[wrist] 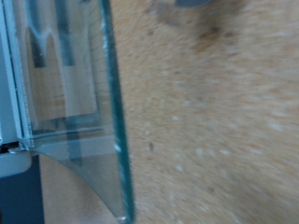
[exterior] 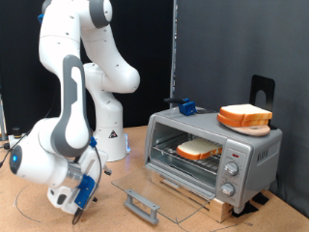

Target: Make a piece of toast with the oven

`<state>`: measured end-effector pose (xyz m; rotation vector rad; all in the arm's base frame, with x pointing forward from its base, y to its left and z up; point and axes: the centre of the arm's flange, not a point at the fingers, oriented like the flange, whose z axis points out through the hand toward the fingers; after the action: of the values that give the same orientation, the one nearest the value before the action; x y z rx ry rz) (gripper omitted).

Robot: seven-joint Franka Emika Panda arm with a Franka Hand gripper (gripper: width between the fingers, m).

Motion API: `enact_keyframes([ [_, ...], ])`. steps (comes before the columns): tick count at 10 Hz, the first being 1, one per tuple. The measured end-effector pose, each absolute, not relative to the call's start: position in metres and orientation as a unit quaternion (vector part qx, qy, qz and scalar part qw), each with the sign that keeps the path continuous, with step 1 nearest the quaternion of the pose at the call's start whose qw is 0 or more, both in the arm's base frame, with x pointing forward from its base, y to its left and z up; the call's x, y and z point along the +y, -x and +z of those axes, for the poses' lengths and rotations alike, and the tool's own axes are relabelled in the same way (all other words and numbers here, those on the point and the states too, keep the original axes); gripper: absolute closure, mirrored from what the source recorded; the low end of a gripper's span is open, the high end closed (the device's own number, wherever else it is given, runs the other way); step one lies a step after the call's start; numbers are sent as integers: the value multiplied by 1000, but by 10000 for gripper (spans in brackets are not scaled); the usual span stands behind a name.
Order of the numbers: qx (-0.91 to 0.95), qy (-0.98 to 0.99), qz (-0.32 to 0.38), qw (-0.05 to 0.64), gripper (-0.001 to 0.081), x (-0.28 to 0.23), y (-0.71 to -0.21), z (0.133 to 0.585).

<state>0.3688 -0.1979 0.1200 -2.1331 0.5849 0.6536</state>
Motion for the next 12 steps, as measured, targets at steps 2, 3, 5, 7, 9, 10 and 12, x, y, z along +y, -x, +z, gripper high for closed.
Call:
enact_keyframes([
  [2, 205, 839, 279, 420, -1, -170, -369, 119],
  [3, 187, 836, 285, 430, -1, -157, -367, 120],
  [5, 151, 827, 296, 453, -1, -138, -356, 132],
  [7, 124, 825, 291, 469, -1, -135, -343, 146],
  [9, 109, 820, 279, 487, -1, -136, -333, 163],
  [10, 111, 820, 266, 494, -1, -135, -330, 171],
  [12, 115, 825, 240, 499, -1, -127, -331, 189],
])
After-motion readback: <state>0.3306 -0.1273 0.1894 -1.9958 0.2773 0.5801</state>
